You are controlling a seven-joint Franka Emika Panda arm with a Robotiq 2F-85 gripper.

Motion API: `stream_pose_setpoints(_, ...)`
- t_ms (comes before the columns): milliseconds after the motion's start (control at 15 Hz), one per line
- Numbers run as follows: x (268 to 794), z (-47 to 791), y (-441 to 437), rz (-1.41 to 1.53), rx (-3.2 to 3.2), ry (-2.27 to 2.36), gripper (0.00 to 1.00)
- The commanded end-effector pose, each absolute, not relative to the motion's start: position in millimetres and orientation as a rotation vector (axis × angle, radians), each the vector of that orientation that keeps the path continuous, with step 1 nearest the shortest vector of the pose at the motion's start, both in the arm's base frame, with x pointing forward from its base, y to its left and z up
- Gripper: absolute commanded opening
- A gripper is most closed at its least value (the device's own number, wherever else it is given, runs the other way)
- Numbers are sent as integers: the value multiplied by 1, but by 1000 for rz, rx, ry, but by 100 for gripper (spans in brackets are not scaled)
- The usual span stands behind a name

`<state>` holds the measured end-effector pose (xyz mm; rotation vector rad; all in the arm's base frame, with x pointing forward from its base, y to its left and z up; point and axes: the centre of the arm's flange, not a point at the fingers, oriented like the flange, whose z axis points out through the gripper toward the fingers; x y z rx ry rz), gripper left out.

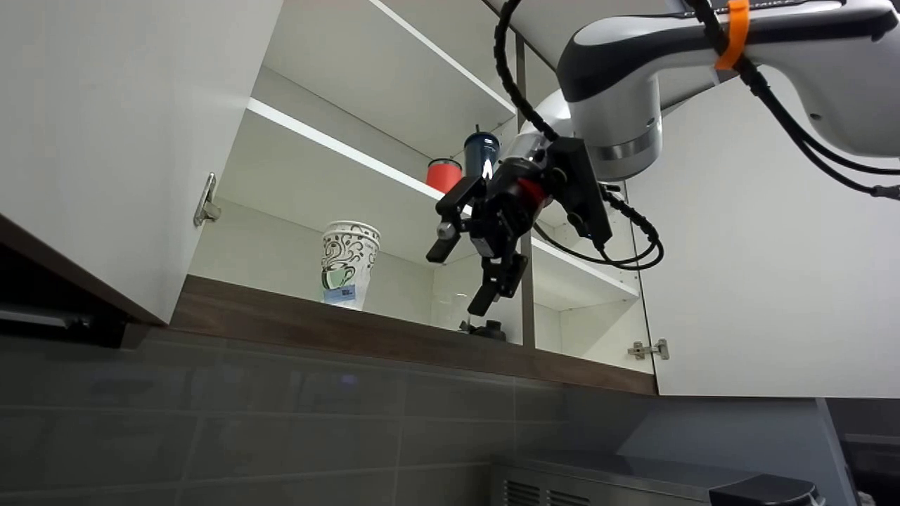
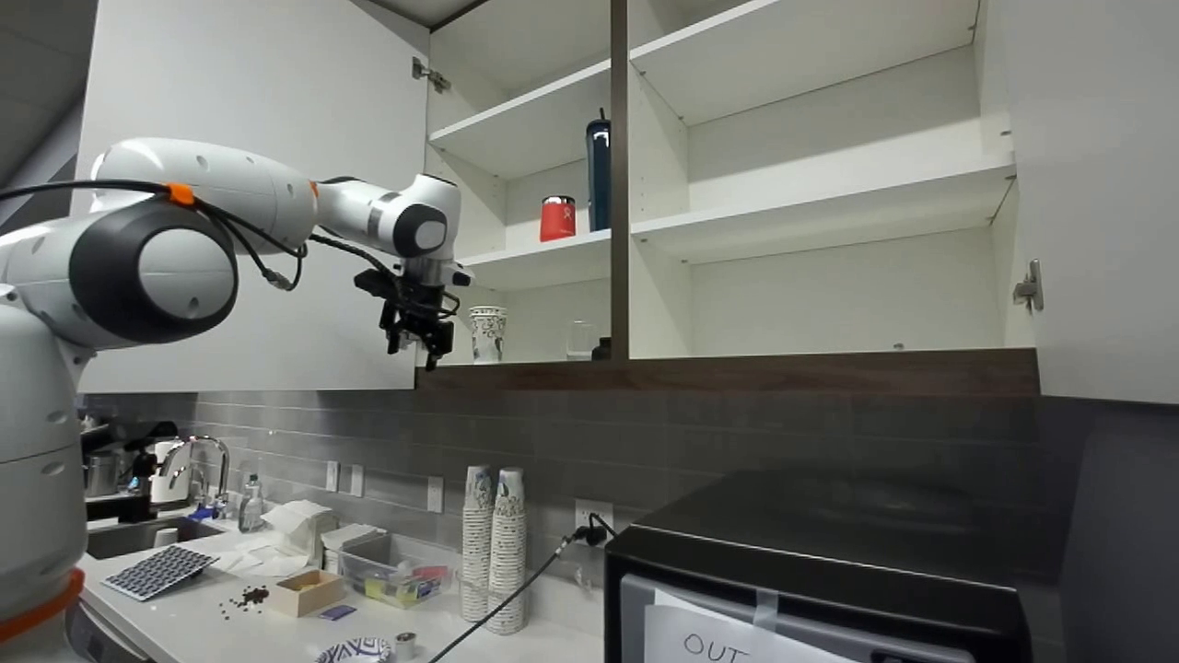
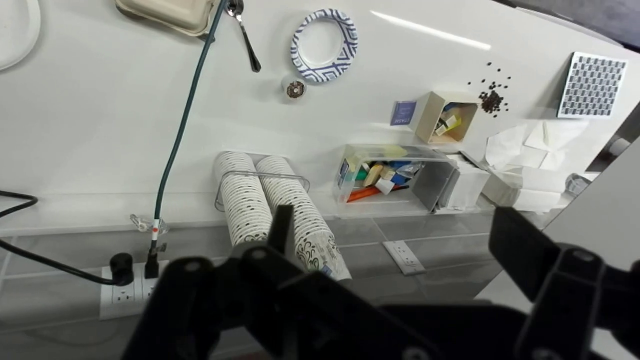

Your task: Take the cup out of the other cup

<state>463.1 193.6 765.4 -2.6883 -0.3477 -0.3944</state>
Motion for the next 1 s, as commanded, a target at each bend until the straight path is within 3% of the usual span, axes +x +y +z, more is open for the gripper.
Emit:
stream_pose_setpoints(0,465,765,194,-393,-2688,-347,100)
stream_pose_setpoints(267,483,742,201,-589,-2834,-389,100)
stream_pose_setpoints(933,478,761,195,-528,-2781,-374,100)
